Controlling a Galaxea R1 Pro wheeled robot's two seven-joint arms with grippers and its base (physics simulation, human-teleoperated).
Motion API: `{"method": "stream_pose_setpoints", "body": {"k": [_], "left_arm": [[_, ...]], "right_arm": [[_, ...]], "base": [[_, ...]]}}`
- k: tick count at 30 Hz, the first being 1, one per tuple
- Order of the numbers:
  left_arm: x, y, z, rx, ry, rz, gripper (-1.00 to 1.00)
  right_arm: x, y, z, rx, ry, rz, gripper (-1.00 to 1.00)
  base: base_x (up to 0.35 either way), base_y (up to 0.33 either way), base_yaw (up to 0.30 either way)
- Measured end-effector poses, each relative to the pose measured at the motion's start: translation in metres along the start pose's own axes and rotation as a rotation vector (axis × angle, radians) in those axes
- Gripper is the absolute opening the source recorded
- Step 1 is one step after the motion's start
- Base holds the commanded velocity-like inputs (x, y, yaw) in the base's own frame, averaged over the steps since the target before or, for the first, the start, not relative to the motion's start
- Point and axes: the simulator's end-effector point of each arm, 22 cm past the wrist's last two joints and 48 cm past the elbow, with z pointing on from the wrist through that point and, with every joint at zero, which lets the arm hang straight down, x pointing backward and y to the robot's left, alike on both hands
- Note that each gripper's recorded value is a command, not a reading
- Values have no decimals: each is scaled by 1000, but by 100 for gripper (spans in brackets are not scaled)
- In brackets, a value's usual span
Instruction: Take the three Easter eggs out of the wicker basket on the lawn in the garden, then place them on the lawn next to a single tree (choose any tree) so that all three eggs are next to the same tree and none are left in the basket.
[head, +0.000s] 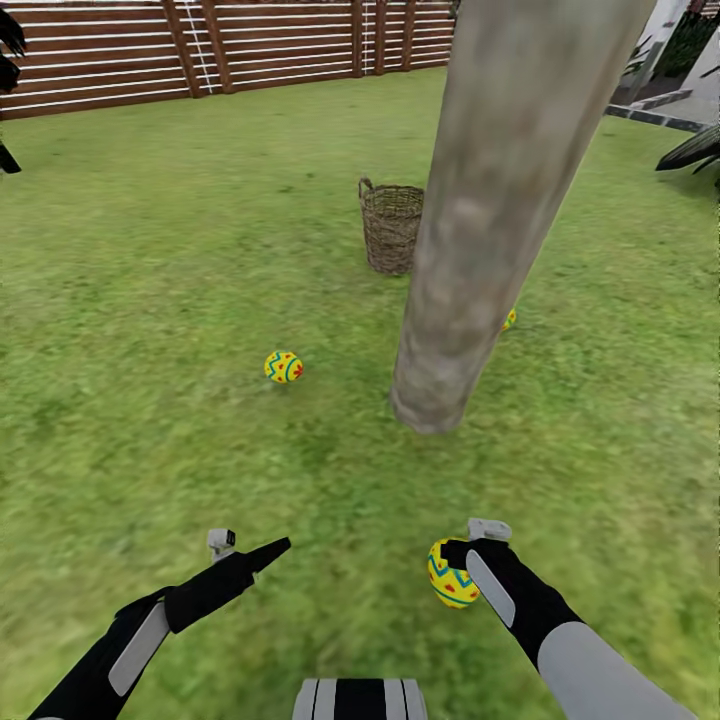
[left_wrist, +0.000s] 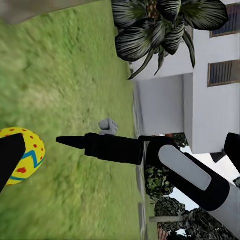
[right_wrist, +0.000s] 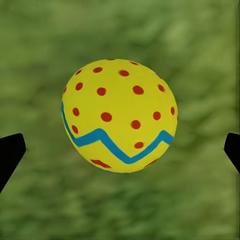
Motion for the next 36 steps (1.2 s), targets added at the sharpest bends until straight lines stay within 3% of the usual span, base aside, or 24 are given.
{"method": "stream_pose_setpoints", "body": {"k": [8, 17, 29, 36], "left_arm": [[-9, -22, 1, 7, -1, 10, 100], [-17, -43, 1, 10, -3, 14, 100], [-29, -74, 2, 18, -5, 27, 100], [-37, -93, 1, 24, -8, 37, 100]], "right_arm": [[-13, 0, -21, -2, -12, 0, 100], [-24, -1, -40, -3, -15, 2, 100], [-53, 5, -75, -19, -57, 1, 100], [-64, 4, -93, -20, -70, 3, 100]], "base": [[-253, 0, 0], [-44, 0, -1], [-320, 0, -82], [-71, 0, -74]]}}
